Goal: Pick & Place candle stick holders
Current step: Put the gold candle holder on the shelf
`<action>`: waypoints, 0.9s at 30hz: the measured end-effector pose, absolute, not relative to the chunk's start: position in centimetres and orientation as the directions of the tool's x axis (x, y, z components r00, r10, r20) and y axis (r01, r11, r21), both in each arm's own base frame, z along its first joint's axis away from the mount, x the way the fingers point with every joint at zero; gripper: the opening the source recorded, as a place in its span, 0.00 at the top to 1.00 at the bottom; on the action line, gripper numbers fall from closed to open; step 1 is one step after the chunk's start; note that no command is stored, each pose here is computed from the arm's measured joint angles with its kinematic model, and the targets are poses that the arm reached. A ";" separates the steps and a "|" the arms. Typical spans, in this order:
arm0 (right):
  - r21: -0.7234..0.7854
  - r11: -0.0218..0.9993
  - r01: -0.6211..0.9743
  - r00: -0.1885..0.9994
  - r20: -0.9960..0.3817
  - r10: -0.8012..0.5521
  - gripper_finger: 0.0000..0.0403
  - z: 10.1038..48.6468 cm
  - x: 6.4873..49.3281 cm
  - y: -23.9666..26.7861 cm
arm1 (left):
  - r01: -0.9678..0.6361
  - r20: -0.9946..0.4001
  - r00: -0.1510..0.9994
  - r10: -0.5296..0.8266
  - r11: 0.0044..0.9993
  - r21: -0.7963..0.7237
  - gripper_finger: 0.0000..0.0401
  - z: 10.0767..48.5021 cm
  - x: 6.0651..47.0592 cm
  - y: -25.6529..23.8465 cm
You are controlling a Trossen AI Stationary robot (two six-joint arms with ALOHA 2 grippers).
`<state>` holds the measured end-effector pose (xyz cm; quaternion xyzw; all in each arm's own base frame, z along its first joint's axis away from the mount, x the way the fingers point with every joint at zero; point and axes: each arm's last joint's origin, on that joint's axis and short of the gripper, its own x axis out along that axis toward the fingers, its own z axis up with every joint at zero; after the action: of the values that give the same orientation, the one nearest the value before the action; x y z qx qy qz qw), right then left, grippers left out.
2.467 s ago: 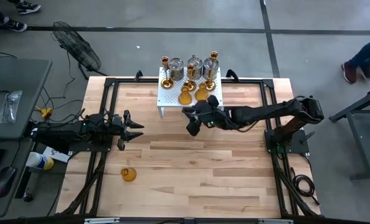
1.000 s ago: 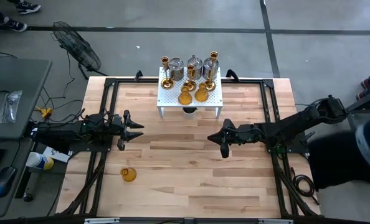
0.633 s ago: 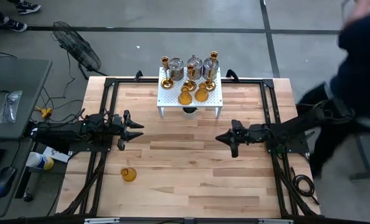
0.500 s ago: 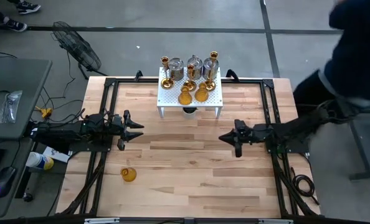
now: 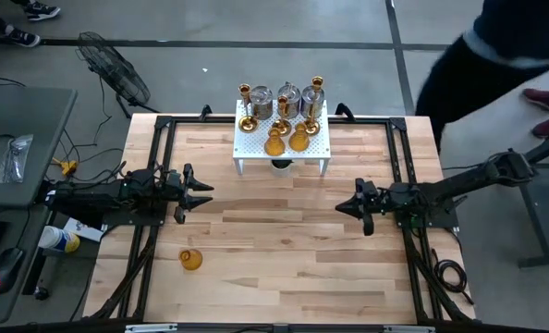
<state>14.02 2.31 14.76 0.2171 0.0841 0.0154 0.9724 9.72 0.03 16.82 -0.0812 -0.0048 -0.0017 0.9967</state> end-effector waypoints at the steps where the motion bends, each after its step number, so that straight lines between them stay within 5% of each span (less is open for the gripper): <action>1: 0.412 0.911 -0.002 0.985 -0.156 0.073 0.99 14.8 13.9 2.3 | 0.004 0.009 1.000 -0.003 0.987 -0.162 0.62 16.8 9.7 0.0; 14: 0.361 0.932 0.020 0.961 -0.264 0.082 0.99 14.3 11.4 1.9 | 0.004 0.010 1.000 -0.003 0.987 -0.162 0.62 16.8 9.7 0.0; 27: 0.256 0.964 -0.074 0.984 -0.137 0.112 0.99 15.4 10.6 1.7 | 0.004 0.010 1.000 -0.002 0.987 -0.162 0.62 16.8 9.7 0.0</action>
<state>10.56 1.72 15.44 0.1259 0.0756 0.0473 0.9880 9.72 0.04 16.82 -0.0812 -0.0048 -0.0015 0.9967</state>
